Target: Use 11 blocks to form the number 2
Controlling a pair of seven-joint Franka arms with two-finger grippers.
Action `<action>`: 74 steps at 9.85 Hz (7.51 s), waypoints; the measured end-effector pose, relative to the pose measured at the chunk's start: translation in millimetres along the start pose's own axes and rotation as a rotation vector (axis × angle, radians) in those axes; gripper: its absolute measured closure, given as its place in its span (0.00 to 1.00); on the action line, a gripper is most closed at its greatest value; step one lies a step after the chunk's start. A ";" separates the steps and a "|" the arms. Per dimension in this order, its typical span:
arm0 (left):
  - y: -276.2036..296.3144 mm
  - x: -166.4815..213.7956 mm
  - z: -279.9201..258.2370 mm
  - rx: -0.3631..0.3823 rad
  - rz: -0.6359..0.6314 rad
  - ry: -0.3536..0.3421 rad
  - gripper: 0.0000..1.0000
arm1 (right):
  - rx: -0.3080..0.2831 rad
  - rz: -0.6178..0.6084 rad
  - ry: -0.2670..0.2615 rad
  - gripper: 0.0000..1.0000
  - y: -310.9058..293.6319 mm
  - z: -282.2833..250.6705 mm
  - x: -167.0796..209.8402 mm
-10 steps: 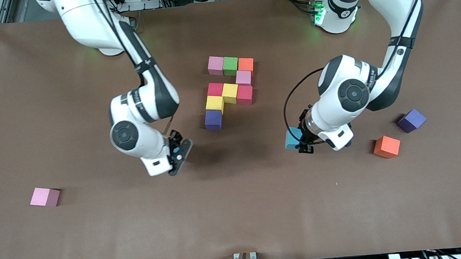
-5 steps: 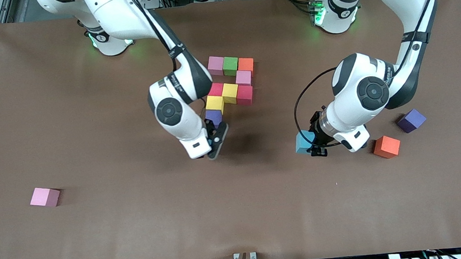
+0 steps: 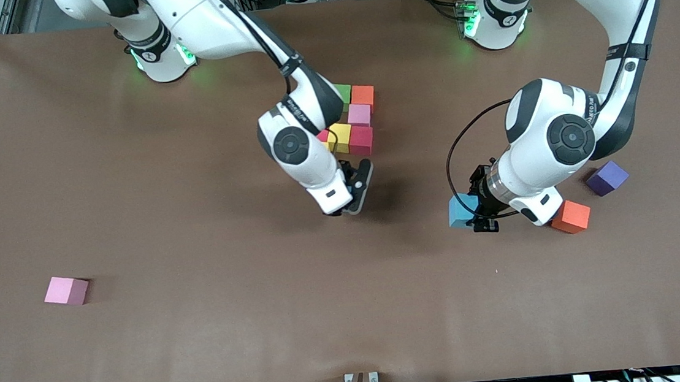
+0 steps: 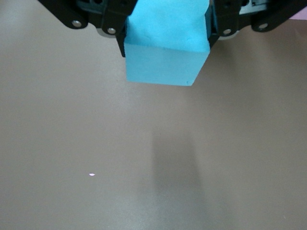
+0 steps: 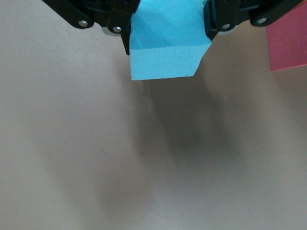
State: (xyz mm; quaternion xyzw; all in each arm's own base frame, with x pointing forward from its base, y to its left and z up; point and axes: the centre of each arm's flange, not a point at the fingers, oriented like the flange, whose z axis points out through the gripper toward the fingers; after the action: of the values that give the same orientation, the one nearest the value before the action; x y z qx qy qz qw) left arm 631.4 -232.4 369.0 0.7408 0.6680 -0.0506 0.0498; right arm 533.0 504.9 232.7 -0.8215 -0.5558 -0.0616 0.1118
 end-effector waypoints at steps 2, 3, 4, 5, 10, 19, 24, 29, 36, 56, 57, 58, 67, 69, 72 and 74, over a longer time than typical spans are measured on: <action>0.9 5.2 -4.5 -0.005 -0.008 0.001 0.41 | 0.014 -0.031 -0.010 0.45 -20.8 5.6 9.1; 0.9 5.6 -5.2 -0.005 -0.006 0.002 0.41 | 0.031 -0.045 -0.029 0.45 -30.8 7.3 11.8; 0.8 5.2 -5.2 -0.005 0.003 0.001 0.41 | 0.045 -0.060 -0.051 0.45 -41.1 10.6 13.2; 0.7 5.1 -5.3 -0.005 0.009 0.002 0.41 | 0.041 -0.075 -0.076 0.45 -50.0 14.8 12.5; 0.6 4.7 -5.5 -0.004 0.015 0.001 0.41 | -0.015 -0.106 -0.160 0.45 -50.6 8.7 -5.8; 1.7 9.6 -7.0 -0.007 0.008 0.001 0.41 | -0.049 -0.095 -0.148 0.45 -49.6 12.1 -13.4; 1.7 9.4 -7.3 -0.007 0.008 0.001 0.41 | -0.064 -0.077 -0.170 0.45 -48.8 16.7 -18.5; 1.5 9.3 -7.4 -0.006 0.008 0.001 0.41 | -0.075 -0.038 -0.169 0.45 -50.8 23.2 -20.1; 1.2 9.4 -7.1 -0.004 0.022 0.002 0.41 | -0.102 -0.017 -0.172 0.02 -52.4 26.3 -19.0; -15.1 -16.1 16.3 0.098 0.095 -0.023 0.41 | -0.108 0.301 -0.175 0.00 106.1 -245.5 -114.0; -17.1 -22.3 24.8 0.116 0.107 -0.044 0.41 | -0.116 0.370 -0.172 0.00 128.7 -284.1 -146.5; -19.6 -30.8 35.3 0.130 0.118 -0.055 0.41 | -0.118 0.446 -0.174 0.00 147.7 -316.8 -180.7; -36.2 -106.3 128.9 0.110 0.113 -0.124 0.41 | -0.134 1.019 -0.183 0.00 163.7 -497.4 -379.0; -44.4 -125.9 138.5 0.108 0.078 -0.128 0.41 | -0.170 1.035 -0.190 0.00 145.8 -519.7 -382.5; -54.0 -149.5 144.6 0.097 0.019 -0.133 0.41 | -0.180 1.045 -0.190 0.00 143.3 -526.4 -388.4; -55.0 -156.1 146.3 0.080 -0.036 -0.142 0.41 | -0.176 1.049 -0.195 0.00 142.8 -526.0 -388.9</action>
State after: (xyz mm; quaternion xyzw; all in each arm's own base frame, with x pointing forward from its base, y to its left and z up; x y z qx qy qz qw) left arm 559.4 -401.1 245.9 0.7245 0.6735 -0.1304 0.0665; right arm 531.8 -28.5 637.3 -0.9969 -0.0716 0.0325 0.0061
